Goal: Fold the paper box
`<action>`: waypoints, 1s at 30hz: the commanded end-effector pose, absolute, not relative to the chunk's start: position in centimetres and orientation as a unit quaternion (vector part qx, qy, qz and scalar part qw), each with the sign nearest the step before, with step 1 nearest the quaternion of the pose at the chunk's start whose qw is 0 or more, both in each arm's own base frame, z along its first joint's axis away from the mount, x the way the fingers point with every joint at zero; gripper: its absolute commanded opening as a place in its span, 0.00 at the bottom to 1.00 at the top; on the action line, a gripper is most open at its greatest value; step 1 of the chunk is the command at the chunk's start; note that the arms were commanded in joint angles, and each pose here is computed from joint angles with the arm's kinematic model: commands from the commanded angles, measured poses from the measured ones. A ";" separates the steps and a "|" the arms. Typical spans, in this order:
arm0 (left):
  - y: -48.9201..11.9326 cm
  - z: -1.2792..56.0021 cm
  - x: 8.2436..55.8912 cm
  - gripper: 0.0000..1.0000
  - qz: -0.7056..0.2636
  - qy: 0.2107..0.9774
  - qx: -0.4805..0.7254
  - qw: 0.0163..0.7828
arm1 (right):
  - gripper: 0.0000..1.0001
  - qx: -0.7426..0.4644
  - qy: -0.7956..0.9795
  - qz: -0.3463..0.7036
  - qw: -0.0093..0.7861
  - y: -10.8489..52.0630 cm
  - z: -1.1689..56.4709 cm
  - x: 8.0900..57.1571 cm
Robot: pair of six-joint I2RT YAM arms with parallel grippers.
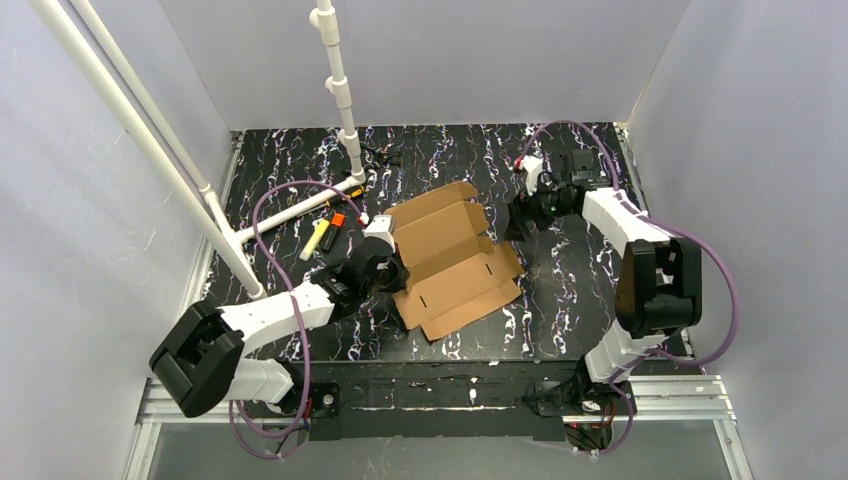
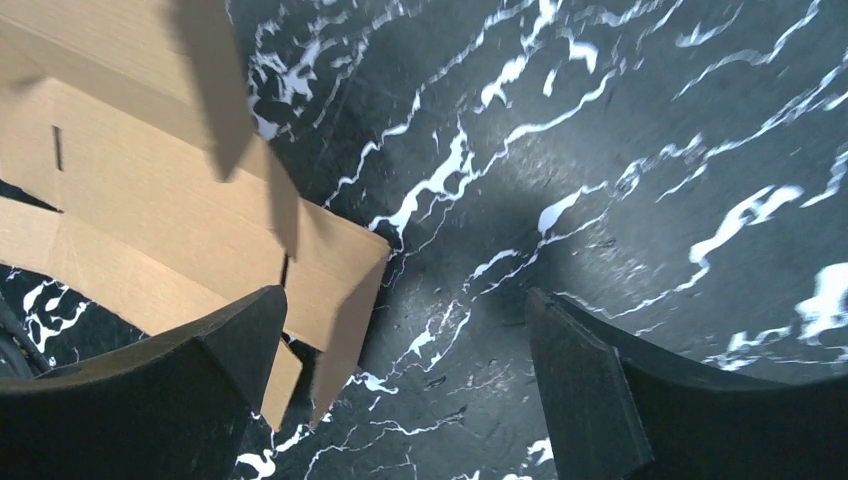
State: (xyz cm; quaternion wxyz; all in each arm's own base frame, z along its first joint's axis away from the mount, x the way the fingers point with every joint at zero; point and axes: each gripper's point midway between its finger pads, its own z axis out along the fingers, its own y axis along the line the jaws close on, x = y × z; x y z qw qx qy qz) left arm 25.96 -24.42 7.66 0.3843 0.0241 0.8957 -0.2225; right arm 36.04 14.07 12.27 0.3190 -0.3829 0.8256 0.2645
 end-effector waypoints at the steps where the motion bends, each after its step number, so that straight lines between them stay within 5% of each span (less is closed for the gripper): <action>1: -23.2 9.4 26.4 0.00 -0.203 0.880 0.045 0.427 | 0.98 -0.326 0.853 0.278 0.297 14.1 9.6 35.6; 8: -23.3 9.5 26.6 0.00 -0.203 0.879 0.042 0.429 | 0.94 -0.302 0.862 0.301 0.274 15.0 7.2 34.5; 14: -23.6 10.3 26.6 0.00 -0.216 0.875 0.039 0.432 | 0.78 -0.287 0.875 0.299 0.250 15.1 5.1 34.9; 16: -23.8 10.5 26.5 0.00 -0.221 0.874 0.042 0.431 | 0.66 -0.285 0.874 0.299 0.254 15.1 5.2 35.1; 20: -23.9 11.4 26.4 0.00 -0.230 0.866 0.055 0.441 | 0.18 -0.294 0.859 0.311 0.283 15.3 7.5 35.5; 23: -23.8 12.4 26.3 0.00 -0.235 0.858 0.074 0.451 | 0.01 -0.297 0.828 0.359 0.312 15.6 10.2 35.0; 30: -25.1 16.6 26.2 0.46 -0.350 0.826 0.130 0.423 | 0.01 -0.317 0.776 0.379 0.392 15.7 13.8 35.2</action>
